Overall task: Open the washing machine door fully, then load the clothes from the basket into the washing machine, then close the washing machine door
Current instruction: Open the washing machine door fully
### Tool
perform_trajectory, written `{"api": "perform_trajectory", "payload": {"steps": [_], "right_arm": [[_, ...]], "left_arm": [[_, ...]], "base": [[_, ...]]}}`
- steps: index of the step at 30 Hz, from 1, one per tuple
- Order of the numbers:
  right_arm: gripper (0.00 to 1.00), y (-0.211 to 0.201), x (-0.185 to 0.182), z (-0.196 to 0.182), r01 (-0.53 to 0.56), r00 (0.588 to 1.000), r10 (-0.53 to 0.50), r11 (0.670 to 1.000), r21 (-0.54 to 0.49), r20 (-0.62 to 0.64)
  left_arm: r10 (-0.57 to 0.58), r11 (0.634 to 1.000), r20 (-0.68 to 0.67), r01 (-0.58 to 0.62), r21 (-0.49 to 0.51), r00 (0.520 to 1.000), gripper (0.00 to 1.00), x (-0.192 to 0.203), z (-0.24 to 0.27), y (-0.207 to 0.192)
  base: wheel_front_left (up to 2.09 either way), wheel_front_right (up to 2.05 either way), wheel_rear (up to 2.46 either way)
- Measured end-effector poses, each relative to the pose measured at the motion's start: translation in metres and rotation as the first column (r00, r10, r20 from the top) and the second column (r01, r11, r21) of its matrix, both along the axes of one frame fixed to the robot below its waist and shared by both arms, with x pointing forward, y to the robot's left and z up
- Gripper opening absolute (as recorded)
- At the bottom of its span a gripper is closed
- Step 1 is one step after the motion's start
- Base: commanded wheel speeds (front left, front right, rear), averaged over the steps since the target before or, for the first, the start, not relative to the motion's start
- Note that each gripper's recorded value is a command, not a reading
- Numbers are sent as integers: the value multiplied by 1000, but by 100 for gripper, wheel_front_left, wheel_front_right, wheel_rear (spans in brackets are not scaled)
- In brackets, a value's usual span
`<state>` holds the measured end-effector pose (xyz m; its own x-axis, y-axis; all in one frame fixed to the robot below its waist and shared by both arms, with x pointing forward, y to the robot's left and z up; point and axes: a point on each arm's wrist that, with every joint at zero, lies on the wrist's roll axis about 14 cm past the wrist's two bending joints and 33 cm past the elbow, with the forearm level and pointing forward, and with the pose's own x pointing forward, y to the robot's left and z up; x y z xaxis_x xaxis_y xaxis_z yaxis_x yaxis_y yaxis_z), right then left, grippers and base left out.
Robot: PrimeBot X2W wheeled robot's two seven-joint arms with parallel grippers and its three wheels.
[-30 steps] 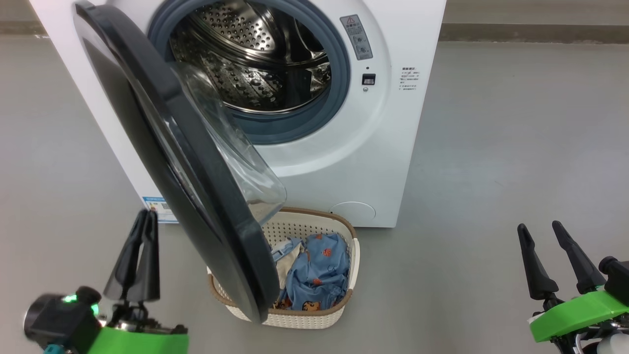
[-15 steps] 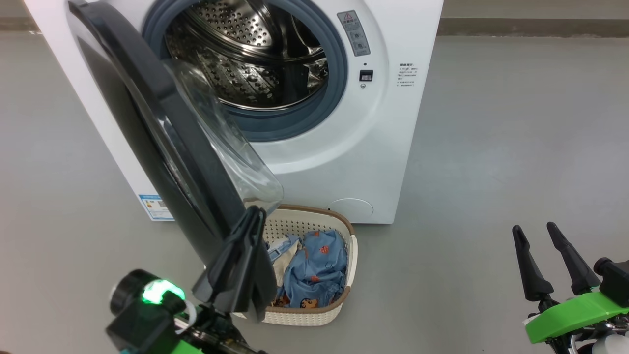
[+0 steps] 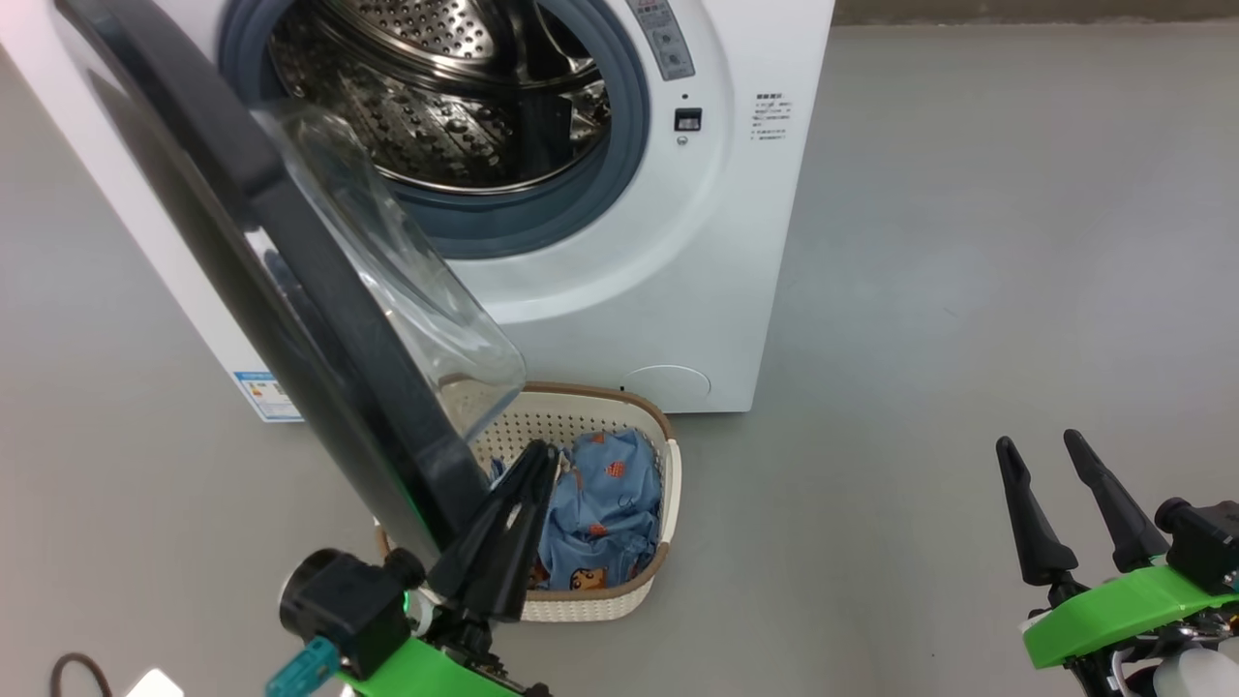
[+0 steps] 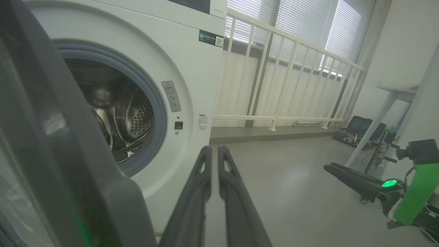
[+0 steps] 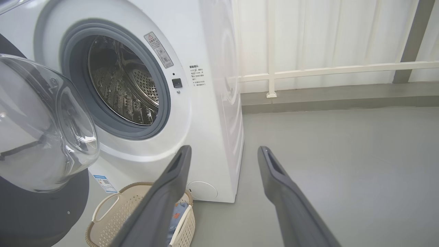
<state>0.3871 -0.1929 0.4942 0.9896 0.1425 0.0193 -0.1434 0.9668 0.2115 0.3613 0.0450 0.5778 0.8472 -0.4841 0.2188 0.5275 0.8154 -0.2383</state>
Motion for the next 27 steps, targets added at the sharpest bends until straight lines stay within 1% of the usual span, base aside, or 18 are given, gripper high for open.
{"api": "perform_trajectory", "payload": {"steps": [6,11,19,27], "right_arm": [[100,-3,-3,-5,16,1000,-16,1000,6,-15],[100,-5,-5,-5,23,1000,-23,1000,8,-15],[100,-1,-4,-4,14,1000,-14,1000,12,-13],[100,7,-1,-4,-6,1000,6,1000,19,-13]], "left_arm": [[-18,1000,-68,19,17,998,0,3,-22,-7],[-11,999,-104,14,29,994,0,5,-34,-6],[66,998,-150,-62,33,986,0,12,-46,10],[91,996,-144,-90,13,985,0,16,-41,13]], "base": [[0,0,0],[0,0,0],[0,0,0],[0,0,0]]}}
